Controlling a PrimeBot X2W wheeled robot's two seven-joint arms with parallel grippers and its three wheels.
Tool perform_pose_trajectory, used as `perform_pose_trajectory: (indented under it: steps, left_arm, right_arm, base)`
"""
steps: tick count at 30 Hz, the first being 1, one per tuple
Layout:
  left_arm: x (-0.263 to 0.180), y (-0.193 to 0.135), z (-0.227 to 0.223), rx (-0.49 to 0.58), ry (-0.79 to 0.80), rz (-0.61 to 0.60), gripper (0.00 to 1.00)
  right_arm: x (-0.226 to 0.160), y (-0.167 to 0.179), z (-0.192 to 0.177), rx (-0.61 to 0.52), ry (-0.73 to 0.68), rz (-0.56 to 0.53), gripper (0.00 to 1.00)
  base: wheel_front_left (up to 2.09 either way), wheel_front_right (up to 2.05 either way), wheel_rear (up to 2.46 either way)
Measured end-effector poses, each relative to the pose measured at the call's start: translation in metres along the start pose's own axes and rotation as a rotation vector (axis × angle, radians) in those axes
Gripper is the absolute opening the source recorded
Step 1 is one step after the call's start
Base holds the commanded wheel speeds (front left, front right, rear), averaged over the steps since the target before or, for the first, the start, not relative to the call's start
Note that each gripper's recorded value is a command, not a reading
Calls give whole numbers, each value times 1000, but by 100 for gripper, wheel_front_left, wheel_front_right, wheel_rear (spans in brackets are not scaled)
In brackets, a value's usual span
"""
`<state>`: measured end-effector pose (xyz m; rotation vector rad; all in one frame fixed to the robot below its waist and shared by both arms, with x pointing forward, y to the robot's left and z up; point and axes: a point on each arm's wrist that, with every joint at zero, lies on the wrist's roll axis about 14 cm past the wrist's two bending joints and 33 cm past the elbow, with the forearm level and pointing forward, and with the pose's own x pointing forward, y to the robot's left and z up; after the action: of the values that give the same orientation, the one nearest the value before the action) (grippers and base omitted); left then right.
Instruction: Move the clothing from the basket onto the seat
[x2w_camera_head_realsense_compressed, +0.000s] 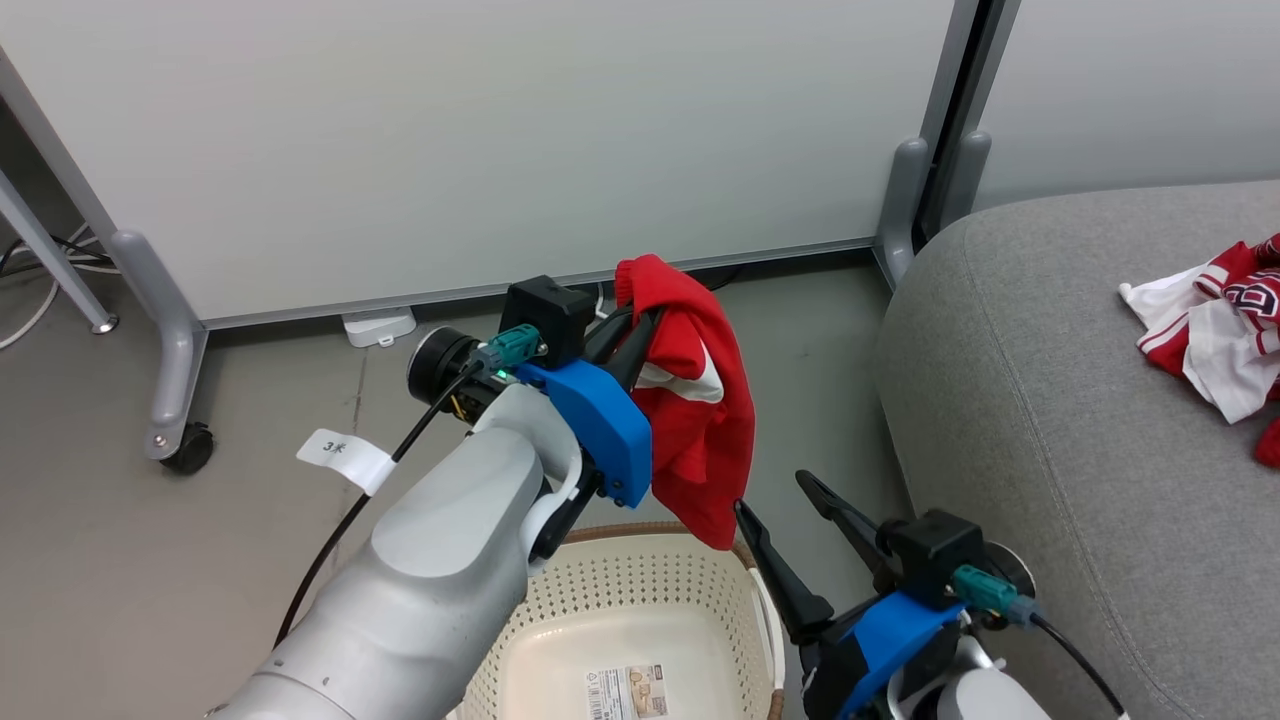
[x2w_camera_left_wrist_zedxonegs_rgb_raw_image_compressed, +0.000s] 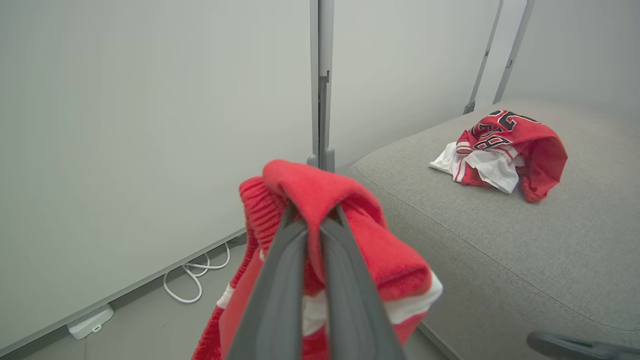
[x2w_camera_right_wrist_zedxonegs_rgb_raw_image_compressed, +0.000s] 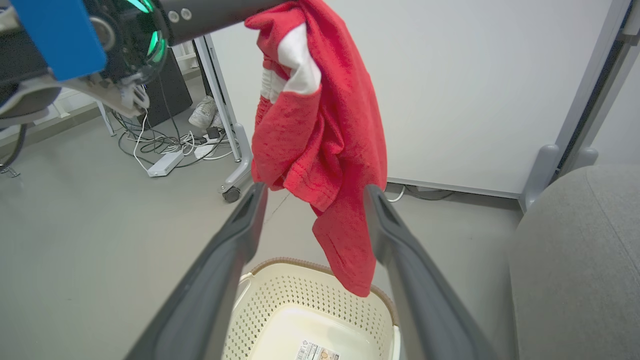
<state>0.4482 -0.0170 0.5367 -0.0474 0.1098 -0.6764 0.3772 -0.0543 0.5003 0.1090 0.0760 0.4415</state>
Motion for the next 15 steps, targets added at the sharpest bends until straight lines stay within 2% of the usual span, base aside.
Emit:
perform_pose_trajectory:
  steps: [15]
  left_arm:
    - [1,-26,1,-7,-12,-68,0]
  right_arm:
    - [45,4,8,56,42,65,100]
  base:
    - [0,0,0]
